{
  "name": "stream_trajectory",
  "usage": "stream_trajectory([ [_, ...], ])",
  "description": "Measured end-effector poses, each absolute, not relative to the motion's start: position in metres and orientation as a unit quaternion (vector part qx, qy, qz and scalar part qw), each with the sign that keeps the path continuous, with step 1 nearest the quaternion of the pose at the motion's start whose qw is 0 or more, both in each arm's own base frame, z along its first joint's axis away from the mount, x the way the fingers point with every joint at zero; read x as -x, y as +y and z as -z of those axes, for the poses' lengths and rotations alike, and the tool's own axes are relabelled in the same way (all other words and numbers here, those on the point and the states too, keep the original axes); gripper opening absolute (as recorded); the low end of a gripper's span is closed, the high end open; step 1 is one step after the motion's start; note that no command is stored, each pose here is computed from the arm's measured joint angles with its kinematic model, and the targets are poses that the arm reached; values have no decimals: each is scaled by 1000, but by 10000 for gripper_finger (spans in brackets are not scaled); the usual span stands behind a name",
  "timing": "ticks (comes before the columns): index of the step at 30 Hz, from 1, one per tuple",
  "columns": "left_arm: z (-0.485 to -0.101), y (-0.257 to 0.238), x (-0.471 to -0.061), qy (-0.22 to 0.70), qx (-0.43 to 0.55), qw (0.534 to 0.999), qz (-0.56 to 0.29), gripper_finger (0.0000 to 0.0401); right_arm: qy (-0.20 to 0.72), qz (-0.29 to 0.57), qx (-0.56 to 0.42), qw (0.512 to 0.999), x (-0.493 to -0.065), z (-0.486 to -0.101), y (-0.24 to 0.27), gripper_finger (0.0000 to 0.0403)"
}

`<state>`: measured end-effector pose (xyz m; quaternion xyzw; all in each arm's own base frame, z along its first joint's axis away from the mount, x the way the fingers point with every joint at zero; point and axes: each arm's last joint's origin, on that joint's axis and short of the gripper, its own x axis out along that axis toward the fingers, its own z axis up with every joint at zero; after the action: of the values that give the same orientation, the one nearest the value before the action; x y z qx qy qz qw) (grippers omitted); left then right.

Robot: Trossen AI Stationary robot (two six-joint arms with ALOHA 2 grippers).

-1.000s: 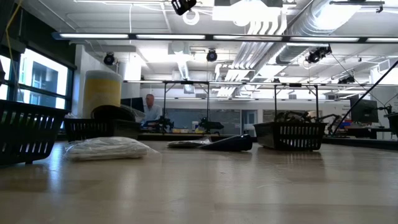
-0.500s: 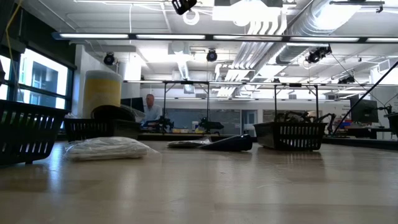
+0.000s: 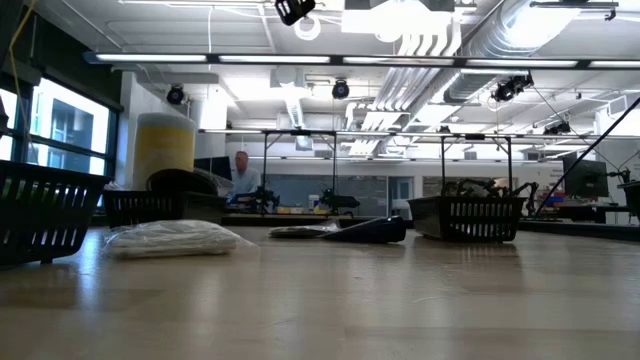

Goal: Pick & Place Travel size toiletries
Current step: Put the blue shave cream into the top right black basket

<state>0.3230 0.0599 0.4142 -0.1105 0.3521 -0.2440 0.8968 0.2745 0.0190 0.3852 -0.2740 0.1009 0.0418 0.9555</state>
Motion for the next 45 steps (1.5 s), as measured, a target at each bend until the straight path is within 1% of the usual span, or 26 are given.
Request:
stream_trajectory([
  [6,-414,60,-323,350,105,898,248,138,101,-42,276,955,-274,-385,19,8],
  [14,-414,60,-323,345,88,900,252,138,101,-42,274,955,-274,-385,19,4],
  [19,-414,61,-324,351,74,904,234,141,105,-40,274,955,-275,-384,19,4],
  [22,-414,61,-324,347,57,908,229,156,106,-38,269,957,-275,-384,19,3],
  [27,-414,58,-326,342,11,910,233,202,116,-40,250,961,-275,-381,19,3],
  [32,-416,60,-328,331,1,916,226,238,121,-38,247,961,-275,-381,19,3],
  [36,-421,61,-330,307,-23,925,222,245,137,-37,225,964,-271,-379,18,3],
  [39,-431,61,-329,292,-55,931,211,245,164,-16,208,964,-264,-378,17,3],
  [45,-439,63,-326,289,-114,934,174,245,238,27,129,962,-248,-371,12,3],
])
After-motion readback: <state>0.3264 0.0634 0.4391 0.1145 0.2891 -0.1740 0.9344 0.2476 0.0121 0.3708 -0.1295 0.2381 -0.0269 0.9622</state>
